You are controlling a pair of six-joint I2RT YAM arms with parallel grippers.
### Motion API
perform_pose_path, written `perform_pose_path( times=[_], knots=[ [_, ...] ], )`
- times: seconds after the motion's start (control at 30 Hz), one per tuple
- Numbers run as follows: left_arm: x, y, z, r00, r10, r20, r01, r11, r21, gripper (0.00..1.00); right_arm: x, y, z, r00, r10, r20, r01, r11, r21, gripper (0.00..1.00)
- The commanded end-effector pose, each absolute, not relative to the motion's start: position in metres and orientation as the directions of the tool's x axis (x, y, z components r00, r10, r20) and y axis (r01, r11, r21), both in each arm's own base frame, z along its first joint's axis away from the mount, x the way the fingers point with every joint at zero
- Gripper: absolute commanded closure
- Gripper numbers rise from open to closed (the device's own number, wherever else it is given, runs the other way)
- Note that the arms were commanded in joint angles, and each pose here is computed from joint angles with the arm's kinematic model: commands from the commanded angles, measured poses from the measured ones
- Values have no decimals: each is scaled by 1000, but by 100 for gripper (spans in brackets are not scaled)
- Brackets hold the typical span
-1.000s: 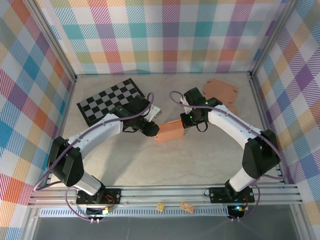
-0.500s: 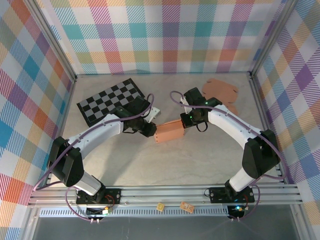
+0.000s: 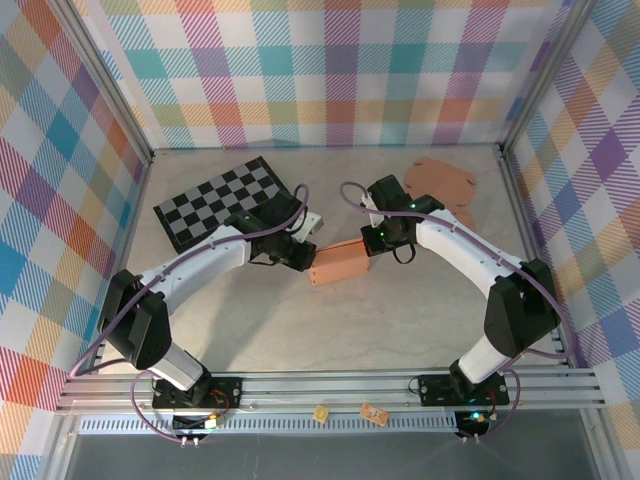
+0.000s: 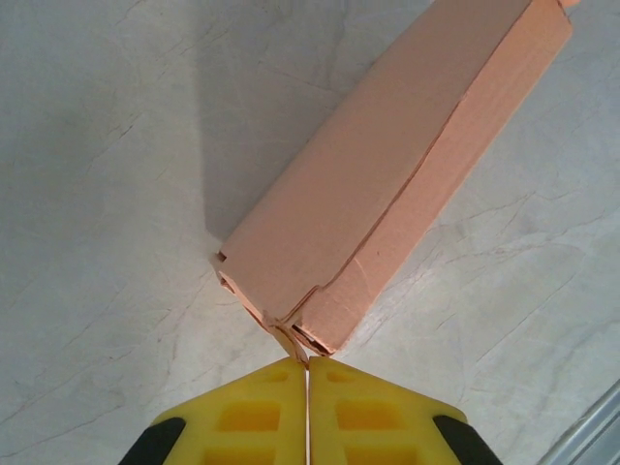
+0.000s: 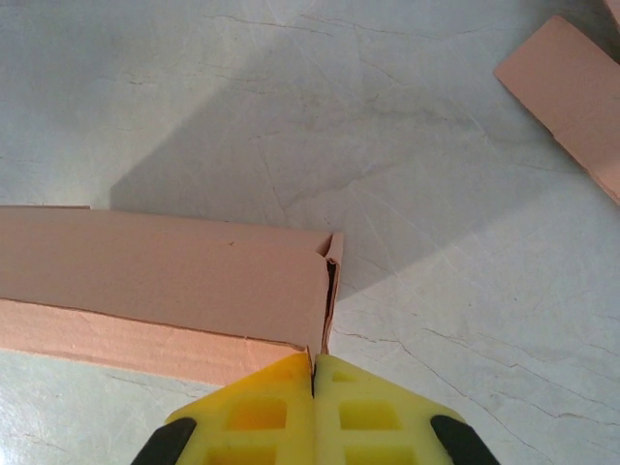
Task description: Fold the paper box
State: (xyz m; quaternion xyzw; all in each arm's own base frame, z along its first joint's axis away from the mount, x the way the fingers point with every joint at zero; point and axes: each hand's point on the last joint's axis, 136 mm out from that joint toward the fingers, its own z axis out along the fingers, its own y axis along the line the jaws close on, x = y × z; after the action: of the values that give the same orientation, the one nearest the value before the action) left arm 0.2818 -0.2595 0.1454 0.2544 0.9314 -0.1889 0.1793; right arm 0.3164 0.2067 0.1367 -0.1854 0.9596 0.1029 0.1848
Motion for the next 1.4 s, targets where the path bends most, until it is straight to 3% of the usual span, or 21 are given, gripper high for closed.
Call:
perform_pose_path(
  times=[0.0,0.53,0.73,0.83,1.1,1.2,1.3,1.37],
  knots=[
    [276,-270,148,-852,355,-384,486,809,-331,93,313,208,134,-878,-311,-363,-378,917,130,100],
    [267,-272,148,-918,302,-258,384,840,-384,96,313,205,133,-883,-315,-348,-374,920,116,100],
    [263,-261,152,-923,284,-260,365,861,-354,71,314,204,133,-889,-308,-340,-363,925,110,100],
    [262,-255,155,-925,264,-275,350,874,-338,64,314,204,134,-890,-309,-335,-362,926,109,100],
    [288,-252,165,-900,238,-366,348,897,-271,64,312,204,132,-893,-309,-328,-363,925,116,100],
    [294,-258,158,-900,268,-342,365,894,-260,65,312,204,133,-893,-307,-329,-360,926,115,100],
    [298,-261,155,-897,271,-349,370,892,-261,68,311,204,133,-894,-306,-328,-360,925,119,100],
    [301,-263,156,-895,270,-356,372,890,-262,76,310,204,133,-894,-306,-327,-359,926,118,100]
  ],
)
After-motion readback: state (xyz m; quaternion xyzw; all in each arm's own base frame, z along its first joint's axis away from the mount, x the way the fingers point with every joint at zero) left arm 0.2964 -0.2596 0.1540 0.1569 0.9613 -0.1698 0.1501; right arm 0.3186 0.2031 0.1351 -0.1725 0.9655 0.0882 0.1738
